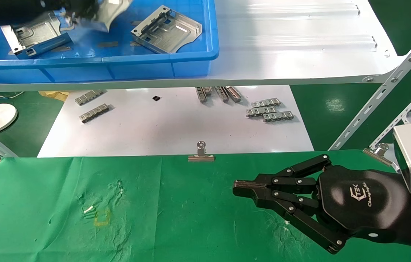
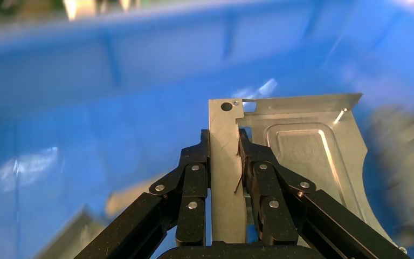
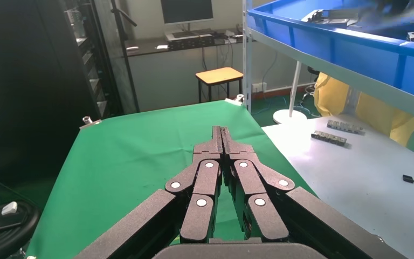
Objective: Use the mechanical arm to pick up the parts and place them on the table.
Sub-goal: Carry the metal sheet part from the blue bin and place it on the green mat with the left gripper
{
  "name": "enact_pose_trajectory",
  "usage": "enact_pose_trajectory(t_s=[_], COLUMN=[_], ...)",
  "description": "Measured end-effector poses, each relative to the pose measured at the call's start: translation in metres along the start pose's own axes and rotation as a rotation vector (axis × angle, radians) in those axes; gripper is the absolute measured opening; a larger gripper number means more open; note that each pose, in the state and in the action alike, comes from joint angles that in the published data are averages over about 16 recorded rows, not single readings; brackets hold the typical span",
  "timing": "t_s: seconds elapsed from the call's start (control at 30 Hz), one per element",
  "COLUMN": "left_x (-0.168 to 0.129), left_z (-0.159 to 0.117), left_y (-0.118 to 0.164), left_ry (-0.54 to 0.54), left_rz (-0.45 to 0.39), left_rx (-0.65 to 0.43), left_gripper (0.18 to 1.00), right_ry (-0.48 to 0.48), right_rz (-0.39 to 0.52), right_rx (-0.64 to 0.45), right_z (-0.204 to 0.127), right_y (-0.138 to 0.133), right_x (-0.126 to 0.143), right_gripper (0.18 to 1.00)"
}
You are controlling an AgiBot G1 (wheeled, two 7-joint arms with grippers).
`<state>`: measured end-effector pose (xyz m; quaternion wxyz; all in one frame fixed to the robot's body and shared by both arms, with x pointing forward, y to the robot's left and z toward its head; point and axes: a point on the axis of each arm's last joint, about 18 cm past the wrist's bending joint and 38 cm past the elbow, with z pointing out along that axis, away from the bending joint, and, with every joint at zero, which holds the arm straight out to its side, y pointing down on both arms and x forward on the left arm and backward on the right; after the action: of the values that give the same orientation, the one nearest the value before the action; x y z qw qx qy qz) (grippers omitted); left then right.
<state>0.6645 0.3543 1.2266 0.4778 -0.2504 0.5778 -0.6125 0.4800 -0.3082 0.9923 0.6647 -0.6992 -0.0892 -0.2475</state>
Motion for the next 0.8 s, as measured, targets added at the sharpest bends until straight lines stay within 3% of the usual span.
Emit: enact_pose_trajectory(t_s=[0.17,0.37,0.6,0.8], left_x=[0.024,0.059,0.087,0.089], left_z=[-0.021,-0.059,-0.098,-0.112], left_y=[-0.009,0.0,0.05,0.107], left_ry=[0.178,0.419,0.614,0.67], left_rz=[0.094,0.3,0.572,0.712], left_rx=[0.063,0.126,0.135,0.076], left_gripper=[0.277,0.273,0.273,0.272], right_ry=[0.0,0.0,0.0,0.0], right_rz=[0.0,0.0,0.0,0.0], right_rx=[0.0,0.0,0.0,0.0], right_z=[0.0,0.0,0.0,0.0], right_y=[0.0,0.0,0.0,0.0], right_x=[0.0,0.0,0.0,0.0], right_gripper=[0.196,0.217,0.289,0.38])
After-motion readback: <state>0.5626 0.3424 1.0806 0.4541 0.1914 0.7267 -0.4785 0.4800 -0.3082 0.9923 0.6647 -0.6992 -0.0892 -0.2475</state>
